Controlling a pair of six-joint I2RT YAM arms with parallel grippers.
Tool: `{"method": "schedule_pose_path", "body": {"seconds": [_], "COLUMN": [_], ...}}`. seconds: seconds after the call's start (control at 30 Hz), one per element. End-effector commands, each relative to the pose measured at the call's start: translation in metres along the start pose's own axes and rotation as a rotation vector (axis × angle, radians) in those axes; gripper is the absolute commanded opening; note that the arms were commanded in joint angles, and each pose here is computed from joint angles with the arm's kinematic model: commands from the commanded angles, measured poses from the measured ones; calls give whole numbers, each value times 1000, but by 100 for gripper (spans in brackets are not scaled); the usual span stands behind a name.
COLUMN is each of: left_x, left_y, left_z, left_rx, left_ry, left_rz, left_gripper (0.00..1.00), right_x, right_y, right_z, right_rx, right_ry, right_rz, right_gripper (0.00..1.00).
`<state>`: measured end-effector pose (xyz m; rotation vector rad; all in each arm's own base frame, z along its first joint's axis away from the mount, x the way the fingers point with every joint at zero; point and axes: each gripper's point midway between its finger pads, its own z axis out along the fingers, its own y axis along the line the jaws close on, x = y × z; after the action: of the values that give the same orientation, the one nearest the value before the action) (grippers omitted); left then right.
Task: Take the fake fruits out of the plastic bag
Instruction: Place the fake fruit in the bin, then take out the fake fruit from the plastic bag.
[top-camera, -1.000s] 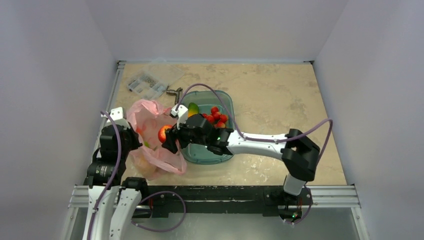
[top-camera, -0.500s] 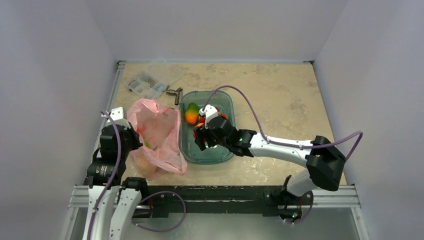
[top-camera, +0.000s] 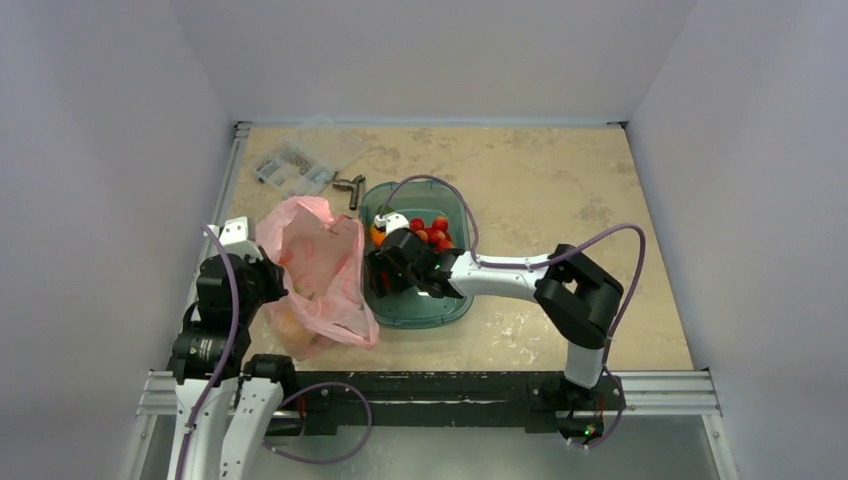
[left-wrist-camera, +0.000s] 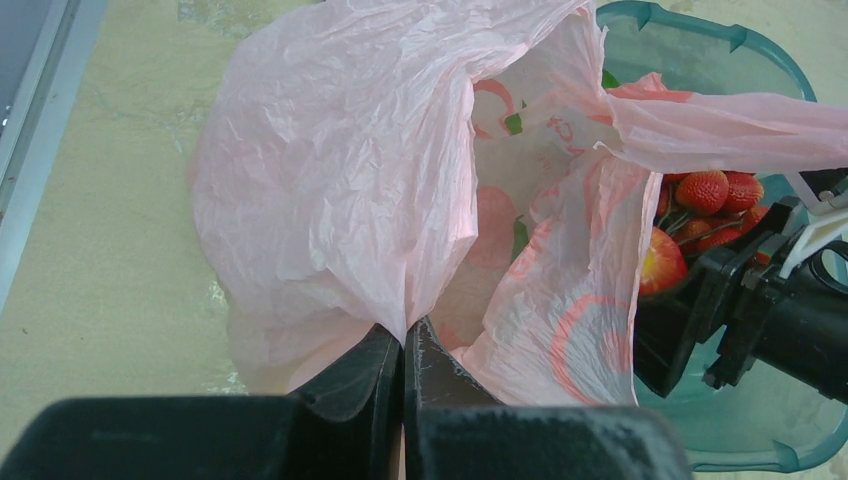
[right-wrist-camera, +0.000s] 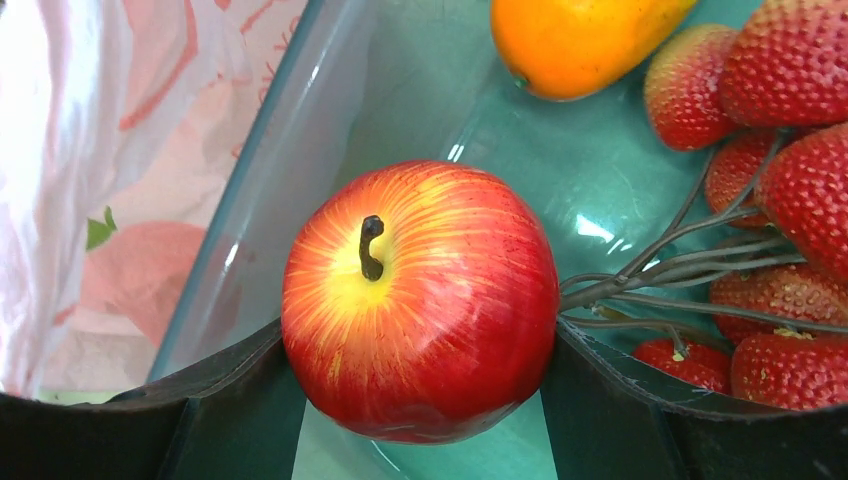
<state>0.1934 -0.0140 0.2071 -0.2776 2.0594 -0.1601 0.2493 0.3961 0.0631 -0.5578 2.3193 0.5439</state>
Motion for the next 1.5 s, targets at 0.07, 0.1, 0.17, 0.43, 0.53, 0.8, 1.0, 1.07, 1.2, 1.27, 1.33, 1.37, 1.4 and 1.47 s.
{"method": "schedule_pose_path", "body": {"seconds": [0.07, 0.1, 0.17, 0.43, 0.53, 0.8, 1.0, 1.07, 1.2, 1.27, 1.33, 1.37, 1.4, 1.47], "left_x": [-7, -7, -7, -6, -6, -3, -3, -5, -15, -21, -27, -31, -38, -57], "left_y": [-8, -8, -7, -12, -11, -16, -27, -32, -37, -41, -48, -52, -55, -61], "left_z": [-1, -1, -1, -2, -3, 1, 2, -1, -10, -15, -16, -17, -19, -25], "left_rx": [42, 42, 40, 64, 58, 88, 149, 178, 219, 244, 290, 310, 317, 326], "left_ry": [-30, -33, -33, -23, -31, -1, 11, -7, -85, -127, -168, -184, -196, -212], "left_rz": [-1, 0, 4, 22, 25, 32, 42, 48, 55, 63, 79, 91, 95, 99], "left_gripper": [0, 0, 0, 0, 0, 0, 0, 0, 0, 0, 0, 0, 0, 0], "right_x": [-34, -35, -39, -68, -82, -111, -106, -105, -101, -101, -99, -99, -98, -98], "right_y": [14, 13, 9, 16, 30, 112, 159, 167, 175, 173, 172, 173, 172, 172], "right_z": [-10, -13, -22, -61, -76, -111, -82, -65, -30, -17, -8, -4, 1, 7], "right_rx": [-10, -5, 13, -15, -64, -335, -487, -498, -473, -460, -474, -479, -480, -501], "right_ry": [-75, -77, -85, -169, -210, -346, -349, -351, -320, -315, -285, -273, -268, -257], "right_rz": [73, 73, 54, 72, 74, -44, -116, -119, -157, -172, -194, -214, -234, -254], "right_gripper": [79, 85, 94, 99, 98, 82, 63, 57, 54, 51, 51, 51, 52, 52]}}
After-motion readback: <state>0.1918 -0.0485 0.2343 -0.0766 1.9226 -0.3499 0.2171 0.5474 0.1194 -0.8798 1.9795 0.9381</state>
